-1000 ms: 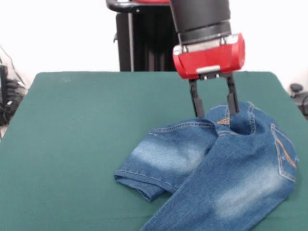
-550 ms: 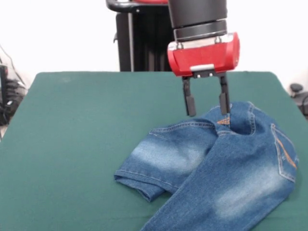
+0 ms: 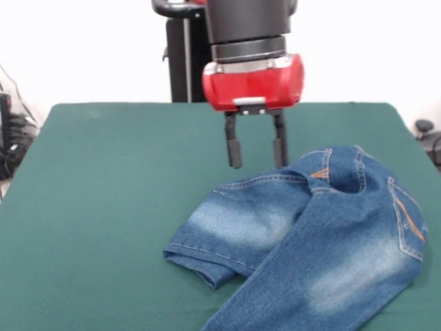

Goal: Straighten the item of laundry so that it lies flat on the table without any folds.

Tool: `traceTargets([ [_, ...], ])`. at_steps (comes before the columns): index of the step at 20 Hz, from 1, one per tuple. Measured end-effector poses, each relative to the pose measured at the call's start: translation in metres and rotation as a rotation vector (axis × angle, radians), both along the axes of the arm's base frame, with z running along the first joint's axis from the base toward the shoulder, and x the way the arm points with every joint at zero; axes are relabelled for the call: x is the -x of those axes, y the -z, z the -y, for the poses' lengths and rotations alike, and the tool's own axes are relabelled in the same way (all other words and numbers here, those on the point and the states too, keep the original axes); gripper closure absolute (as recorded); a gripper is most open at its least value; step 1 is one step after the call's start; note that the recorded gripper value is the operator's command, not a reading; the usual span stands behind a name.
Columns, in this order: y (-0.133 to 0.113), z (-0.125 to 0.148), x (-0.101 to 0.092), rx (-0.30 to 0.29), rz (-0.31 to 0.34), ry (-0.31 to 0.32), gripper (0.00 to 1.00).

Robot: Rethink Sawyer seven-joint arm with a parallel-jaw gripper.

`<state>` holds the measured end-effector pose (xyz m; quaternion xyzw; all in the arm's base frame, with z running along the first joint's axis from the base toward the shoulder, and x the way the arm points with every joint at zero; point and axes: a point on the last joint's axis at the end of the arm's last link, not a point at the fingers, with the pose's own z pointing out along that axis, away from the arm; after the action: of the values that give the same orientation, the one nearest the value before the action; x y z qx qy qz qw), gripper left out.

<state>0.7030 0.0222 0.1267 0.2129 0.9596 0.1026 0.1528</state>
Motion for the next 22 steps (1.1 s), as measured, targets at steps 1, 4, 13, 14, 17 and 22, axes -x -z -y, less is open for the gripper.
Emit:
traceTargets([
  [1, 0.003, 0.007, 0.001, -0.001, -0.005, 0.01, 0.0],
  [4, 0.014, 0.024, 0.005, -0.001, -0.021, 0.033, 0.0],
  [13, 0.058, 0.046, 0.015, 0.019, -0.01, 0.052, 0.0],
  [14, 0.063, 0.046, 0.015, 0.021, -0.003, 0.053, 0.0],
  [17, 0.082, 0.047, 0.014, 0.023, 0.016, 0.067, 0.0],
  [22, 0.113, 0.047, 0.011, 0.024, 0.043, 0.087, 0.0],
])
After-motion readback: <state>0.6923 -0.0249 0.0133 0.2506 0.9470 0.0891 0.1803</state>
